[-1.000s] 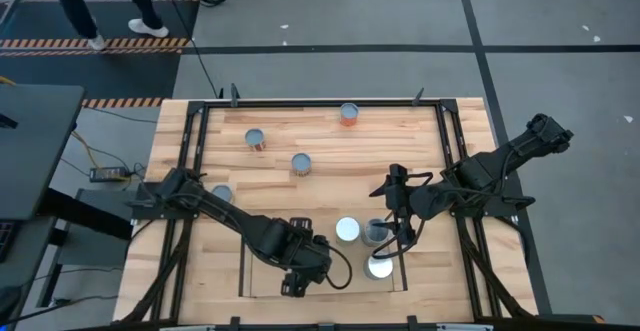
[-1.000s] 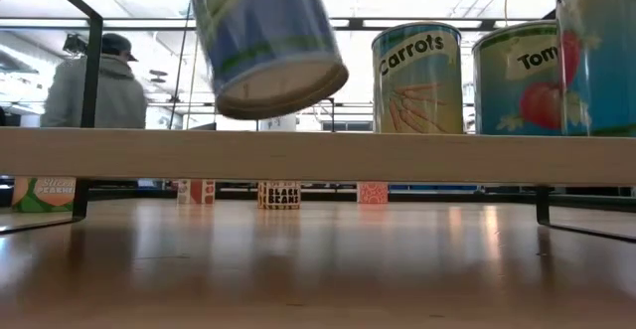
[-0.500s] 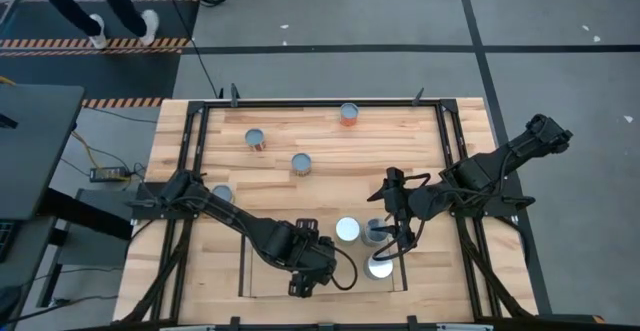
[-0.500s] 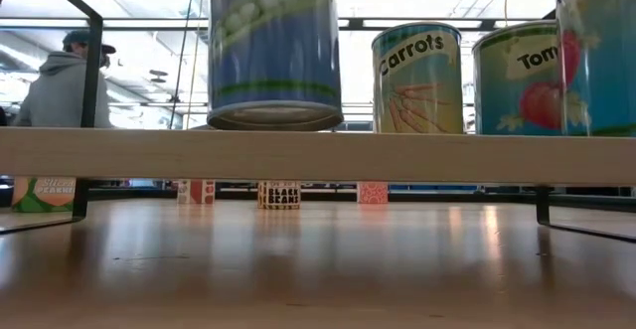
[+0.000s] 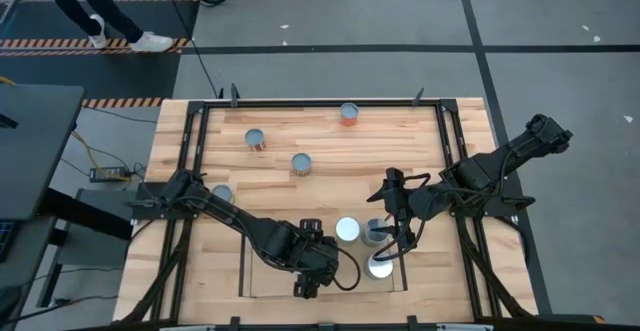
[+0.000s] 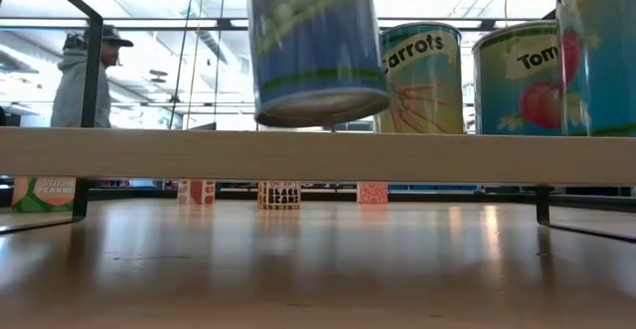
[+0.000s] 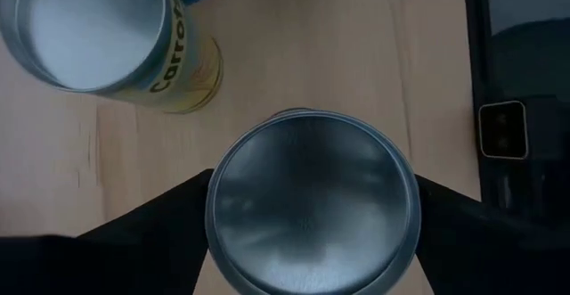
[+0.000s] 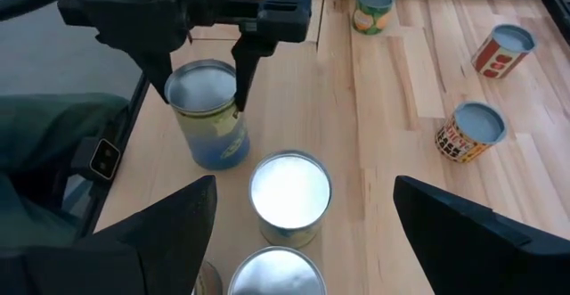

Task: Pick and place cans onto a shelf
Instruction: Put the canned peas on the shelf

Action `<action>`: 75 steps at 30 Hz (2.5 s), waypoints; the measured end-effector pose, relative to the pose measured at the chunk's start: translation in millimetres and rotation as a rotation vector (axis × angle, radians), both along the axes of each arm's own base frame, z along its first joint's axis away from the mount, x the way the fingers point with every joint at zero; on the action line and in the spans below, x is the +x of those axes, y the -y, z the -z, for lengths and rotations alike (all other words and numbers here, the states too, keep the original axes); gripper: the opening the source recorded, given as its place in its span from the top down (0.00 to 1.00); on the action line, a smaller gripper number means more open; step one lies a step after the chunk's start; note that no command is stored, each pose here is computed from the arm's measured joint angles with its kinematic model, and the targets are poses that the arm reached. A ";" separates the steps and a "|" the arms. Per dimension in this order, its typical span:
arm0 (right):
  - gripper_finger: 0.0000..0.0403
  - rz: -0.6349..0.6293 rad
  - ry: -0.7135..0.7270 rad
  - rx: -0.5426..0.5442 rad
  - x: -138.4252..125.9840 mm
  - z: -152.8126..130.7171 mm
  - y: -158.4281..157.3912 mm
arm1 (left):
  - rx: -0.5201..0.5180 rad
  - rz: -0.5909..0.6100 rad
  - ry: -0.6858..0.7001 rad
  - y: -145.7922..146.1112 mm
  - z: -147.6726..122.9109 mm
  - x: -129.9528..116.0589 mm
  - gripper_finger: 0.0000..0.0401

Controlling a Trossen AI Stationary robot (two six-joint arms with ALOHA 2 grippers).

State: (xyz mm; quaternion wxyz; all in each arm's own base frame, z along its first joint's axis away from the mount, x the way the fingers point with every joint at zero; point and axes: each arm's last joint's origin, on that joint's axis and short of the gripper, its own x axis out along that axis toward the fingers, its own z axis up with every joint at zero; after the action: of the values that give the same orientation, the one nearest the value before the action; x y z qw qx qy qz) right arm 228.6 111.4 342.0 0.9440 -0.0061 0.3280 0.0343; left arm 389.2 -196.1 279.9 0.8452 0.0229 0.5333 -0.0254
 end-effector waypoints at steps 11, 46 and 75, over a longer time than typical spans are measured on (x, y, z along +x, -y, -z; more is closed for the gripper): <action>0.13 -0.019 0.003 0.001 0.2 -0.4 -1.1 | 0.017 -0.030 0.013 -2.2 8.9 7.9 0.10; 0.14 -0.191 0.211 -0.005 74.1 49.6 -72.1 | 0.330 -0.141 0.402 14.2 -106.7 -122.0 0.14; 0.97 -0.141 -0.025 0.159 119.3 120.8 -62.0 | 0.273 -0.227 0.505 -24.7 -38.1 -125.0 0.14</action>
State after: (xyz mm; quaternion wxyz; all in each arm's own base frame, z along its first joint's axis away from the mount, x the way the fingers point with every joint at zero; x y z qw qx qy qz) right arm 347.9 173.4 221.1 0.9327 0.0462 0.3346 0.1267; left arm 264.2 -171.4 318.0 0.9376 0.0822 0.3040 0.1475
